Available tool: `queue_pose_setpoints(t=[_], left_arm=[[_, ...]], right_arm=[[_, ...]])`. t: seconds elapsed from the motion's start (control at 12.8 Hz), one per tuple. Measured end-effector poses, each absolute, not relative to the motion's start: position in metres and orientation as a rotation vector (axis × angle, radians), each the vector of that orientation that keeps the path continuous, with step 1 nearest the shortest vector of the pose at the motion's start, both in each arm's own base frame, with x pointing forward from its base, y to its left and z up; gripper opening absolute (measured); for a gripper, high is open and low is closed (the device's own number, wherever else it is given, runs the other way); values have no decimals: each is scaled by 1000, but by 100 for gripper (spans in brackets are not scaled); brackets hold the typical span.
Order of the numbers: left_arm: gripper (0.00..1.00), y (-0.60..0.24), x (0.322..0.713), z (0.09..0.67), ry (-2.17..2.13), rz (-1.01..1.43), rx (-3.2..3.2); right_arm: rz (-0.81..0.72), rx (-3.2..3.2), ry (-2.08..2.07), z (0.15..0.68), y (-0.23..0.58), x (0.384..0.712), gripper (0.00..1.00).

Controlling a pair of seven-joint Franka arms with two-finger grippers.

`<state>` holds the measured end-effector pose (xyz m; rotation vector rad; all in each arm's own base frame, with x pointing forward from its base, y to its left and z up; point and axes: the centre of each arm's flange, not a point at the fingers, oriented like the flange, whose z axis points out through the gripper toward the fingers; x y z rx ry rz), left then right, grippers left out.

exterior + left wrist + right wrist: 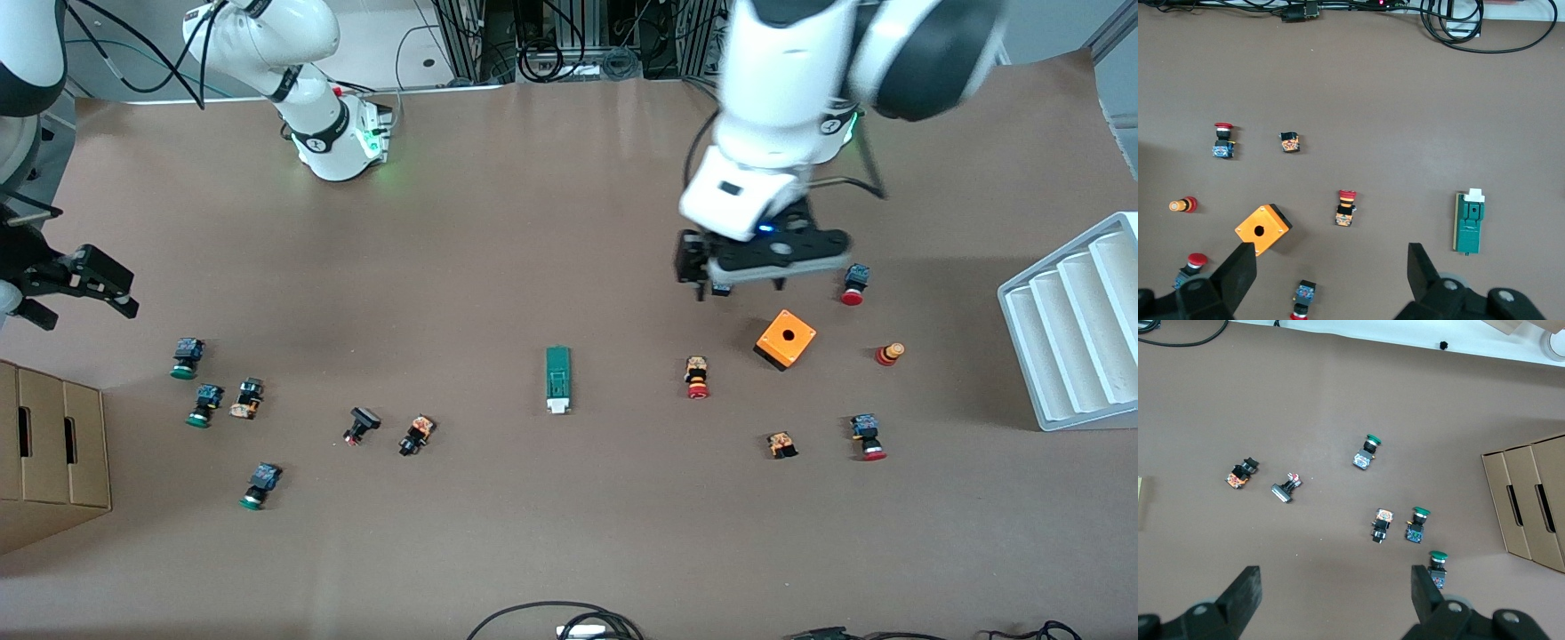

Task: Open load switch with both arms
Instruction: 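Move the left gripper over the green load switch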

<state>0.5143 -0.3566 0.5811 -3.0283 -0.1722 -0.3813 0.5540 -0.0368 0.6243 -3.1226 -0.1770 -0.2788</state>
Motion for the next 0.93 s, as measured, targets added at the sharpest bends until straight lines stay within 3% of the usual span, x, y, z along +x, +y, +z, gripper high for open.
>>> queue_pose_setpoints(t=[0.93], left_arm=[[100,-467,451,477,-327,-756,-2956]], right_arm=[[-279,-3123,-177,624,-37,554,100]])
